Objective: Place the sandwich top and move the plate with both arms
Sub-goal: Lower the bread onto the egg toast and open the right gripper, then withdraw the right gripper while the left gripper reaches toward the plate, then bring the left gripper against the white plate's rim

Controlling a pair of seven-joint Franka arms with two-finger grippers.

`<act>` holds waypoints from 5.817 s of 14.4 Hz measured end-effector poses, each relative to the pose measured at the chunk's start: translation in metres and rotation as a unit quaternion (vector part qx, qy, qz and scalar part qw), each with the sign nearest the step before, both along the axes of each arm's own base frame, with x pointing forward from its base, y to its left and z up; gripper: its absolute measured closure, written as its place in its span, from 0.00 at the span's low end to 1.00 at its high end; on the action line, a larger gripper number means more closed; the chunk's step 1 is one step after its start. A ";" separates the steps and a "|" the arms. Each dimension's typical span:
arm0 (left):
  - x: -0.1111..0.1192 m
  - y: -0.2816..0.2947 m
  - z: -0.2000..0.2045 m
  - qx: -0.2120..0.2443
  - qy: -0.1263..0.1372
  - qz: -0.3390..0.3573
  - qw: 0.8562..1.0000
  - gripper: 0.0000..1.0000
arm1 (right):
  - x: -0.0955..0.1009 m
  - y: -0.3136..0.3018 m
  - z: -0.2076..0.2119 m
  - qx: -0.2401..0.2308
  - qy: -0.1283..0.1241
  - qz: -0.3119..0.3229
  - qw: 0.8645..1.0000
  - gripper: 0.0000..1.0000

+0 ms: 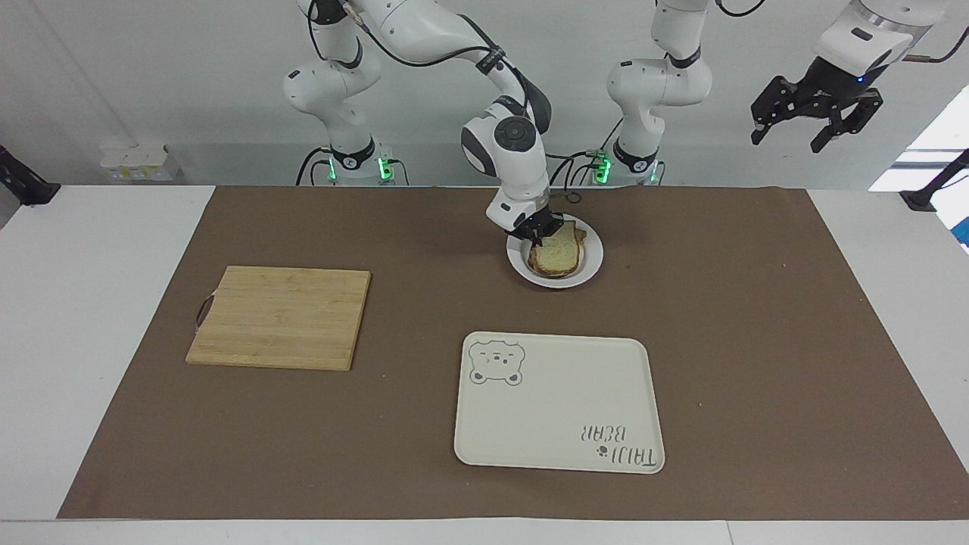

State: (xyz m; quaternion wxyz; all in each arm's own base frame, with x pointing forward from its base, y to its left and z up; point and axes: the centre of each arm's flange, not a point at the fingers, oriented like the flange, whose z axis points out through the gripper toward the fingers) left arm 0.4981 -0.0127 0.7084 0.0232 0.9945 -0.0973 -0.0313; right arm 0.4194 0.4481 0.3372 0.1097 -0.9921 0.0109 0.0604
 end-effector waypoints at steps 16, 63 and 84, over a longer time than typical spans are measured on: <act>-0.003 0.000 0.000 0.001 0.008 0.008 1.000 0.00 | 0.044 -0.046 0.032 0.006 0.000 -0.043 0.999 0.00; -0.062 0.012 -0.320 -0.390 0.029 0.014 0.920 0.00 | 0.126 -0.501 0.317 -0.145 -0.103 -0.054 0.983 0.00; -0.117 -0.053 -0.444 -0.420 -0.046 0.012 0.906 0.47 | 0.090 -0.481 0.304 -0.122 -0.039 -0.038 0.991 0.00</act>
